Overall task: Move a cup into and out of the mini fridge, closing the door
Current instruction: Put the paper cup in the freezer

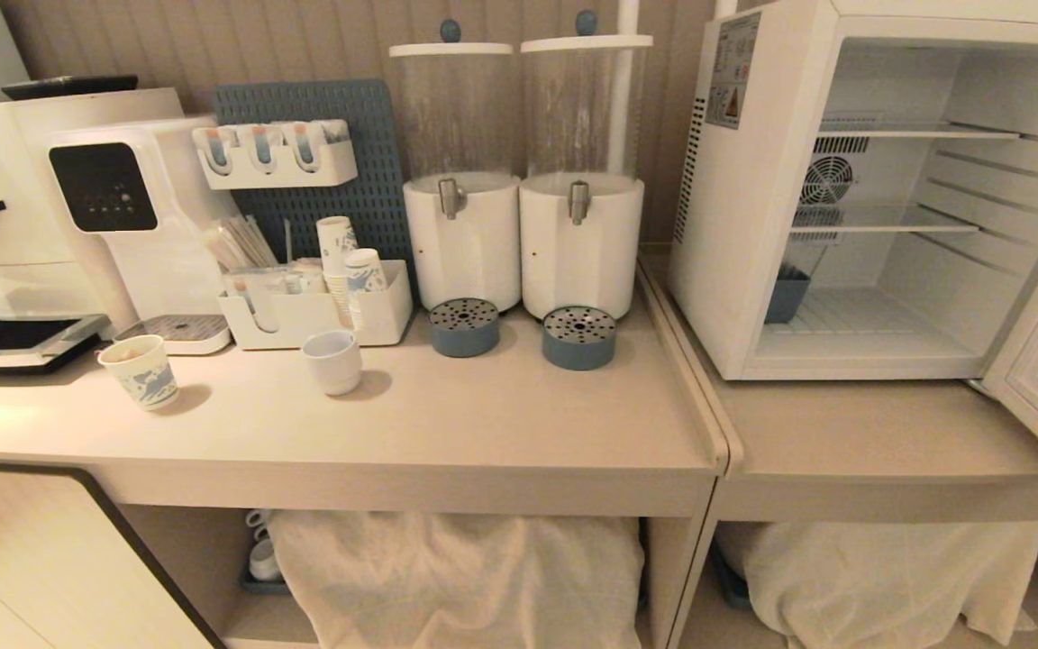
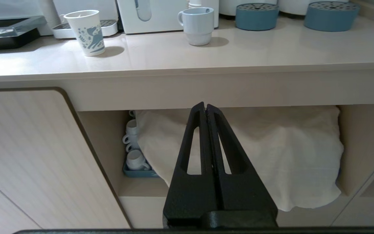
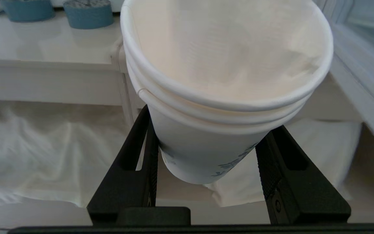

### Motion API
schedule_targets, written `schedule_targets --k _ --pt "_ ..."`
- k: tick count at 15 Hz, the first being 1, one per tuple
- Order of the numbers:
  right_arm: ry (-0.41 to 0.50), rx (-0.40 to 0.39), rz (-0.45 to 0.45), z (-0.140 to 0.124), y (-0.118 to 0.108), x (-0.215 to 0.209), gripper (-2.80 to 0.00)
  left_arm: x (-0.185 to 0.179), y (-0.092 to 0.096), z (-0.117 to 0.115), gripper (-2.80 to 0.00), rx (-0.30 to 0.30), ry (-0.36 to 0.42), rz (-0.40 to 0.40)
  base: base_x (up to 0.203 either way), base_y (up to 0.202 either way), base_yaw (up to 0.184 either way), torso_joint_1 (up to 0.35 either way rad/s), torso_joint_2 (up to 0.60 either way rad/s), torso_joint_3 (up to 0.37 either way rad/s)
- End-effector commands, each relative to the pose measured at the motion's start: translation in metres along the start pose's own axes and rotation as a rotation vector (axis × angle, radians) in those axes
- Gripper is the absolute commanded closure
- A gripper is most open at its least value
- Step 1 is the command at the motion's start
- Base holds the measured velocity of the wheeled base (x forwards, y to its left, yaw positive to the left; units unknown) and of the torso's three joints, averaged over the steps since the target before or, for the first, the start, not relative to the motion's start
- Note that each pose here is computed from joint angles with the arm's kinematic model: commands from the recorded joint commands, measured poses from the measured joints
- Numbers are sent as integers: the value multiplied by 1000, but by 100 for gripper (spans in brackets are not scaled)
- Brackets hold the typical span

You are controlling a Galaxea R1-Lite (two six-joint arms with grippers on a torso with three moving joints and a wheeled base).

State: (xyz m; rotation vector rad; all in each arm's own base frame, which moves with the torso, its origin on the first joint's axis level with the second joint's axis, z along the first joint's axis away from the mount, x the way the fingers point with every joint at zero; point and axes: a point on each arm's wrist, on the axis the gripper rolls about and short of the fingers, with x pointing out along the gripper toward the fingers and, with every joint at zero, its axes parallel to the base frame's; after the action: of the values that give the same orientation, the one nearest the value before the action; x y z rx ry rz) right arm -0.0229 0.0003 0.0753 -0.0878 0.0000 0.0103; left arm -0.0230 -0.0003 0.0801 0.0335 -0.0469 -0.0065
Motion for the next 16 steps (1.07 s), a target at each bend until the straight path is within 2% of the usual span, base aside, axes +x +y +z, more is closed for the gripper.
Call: schedule_targets --k 1,3,4,7,8,10,13,16 --pt "-7 -23 1 1 0 0 0 1 0 -5 0 0 18 1 0 0 0 0 0 0" --pt "-24 -11 0 3 0 0 0 1 0 -5 0 -4 16 1 0 0 0 0 0 0" --pt "-58 -3 9 13 -1 -3 0 1 0 -5 0 0 16 1 0 0 0 0 0 0" --pt "-182 43 85 78 -4 -30 0 1 0 -5 0 2 18 -1 0 0 0 0 0 0" --pt "-189 54 101 101 -6 -34 0 1 0 -5 0 2 16 -1 0 0 0 0 0 0" --pt "-111 70 122 131 -8 -13 0 1 0 -5 0 -1 18 -2 0 0 0 0 0 0" --pt "13 84 140 166 -12 51 0 1 0 -5 0 -1 18 0 0 0 0 0 0 0" --pt "100 93 210 182 -11 123 0 1 0 -5 0 0 18 1 0 0 0 0 0 0"
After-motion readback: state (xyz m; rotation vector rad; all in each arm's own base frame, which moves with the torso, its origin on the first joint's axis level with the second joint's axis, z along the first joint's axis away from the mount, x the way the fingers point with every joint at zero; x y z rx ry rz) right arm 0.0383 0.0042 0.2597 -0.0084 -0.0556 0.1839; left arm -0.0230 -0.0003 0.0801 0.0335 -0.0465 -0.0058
